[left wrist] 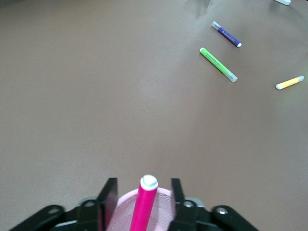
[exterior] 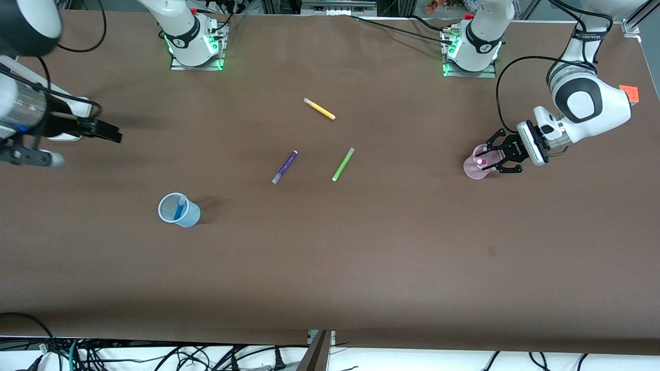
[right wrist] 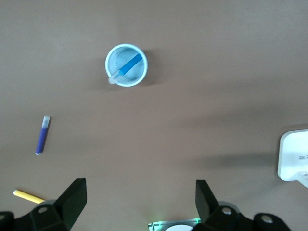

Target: Place pink and blue markers in matching cups

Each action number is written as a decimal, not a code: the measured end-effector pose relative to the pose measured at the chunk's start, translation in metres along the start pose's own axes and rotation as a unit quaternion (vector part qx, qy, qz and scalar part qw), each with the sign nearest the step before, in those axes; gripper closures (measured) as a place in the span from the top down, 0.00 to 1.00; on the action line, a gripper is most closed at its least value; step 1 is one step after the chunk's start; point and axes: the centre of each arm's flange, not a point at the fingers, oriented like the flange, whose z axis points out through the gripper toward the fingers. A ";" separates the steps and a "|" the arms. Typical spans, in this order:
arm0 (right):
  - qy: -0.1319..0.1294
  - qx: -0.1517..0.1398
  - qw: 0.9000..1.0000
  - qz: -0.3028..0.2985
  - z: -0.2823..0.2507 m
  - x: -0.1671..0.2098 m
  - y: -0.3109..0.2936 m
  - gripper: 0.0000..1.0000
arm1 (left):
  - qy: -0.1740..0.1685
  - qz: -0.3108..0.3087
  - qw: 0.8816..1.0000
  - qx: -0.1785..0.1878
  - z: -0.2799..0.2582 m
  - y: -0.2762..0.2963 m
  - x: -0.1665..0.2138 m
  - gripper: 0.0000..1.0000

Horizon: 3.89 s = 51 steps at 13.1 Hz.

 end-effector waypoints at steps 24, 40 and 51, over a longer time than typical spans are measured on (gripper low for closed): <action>0.024 -0.018 0.998 -0.052 -0.017 -0.002 0.017 1.00 | -0.253 -0.370 0.863 0.231 -0.148 0.018 0.328 1.00; 0.025 -0.018 0.998 -0.053 -0.018 -0.001 0.018 1.00 | -0.258 -0.490 0.790 0.262 -0.120 0.033 0.342 1.00; 0.025 -0.017 0.998 -0.050 -0.018 -0.001 0.021 1.00 | -0.257 -0.463 0.802 0.276 -0.120 0.069 0.364 1.00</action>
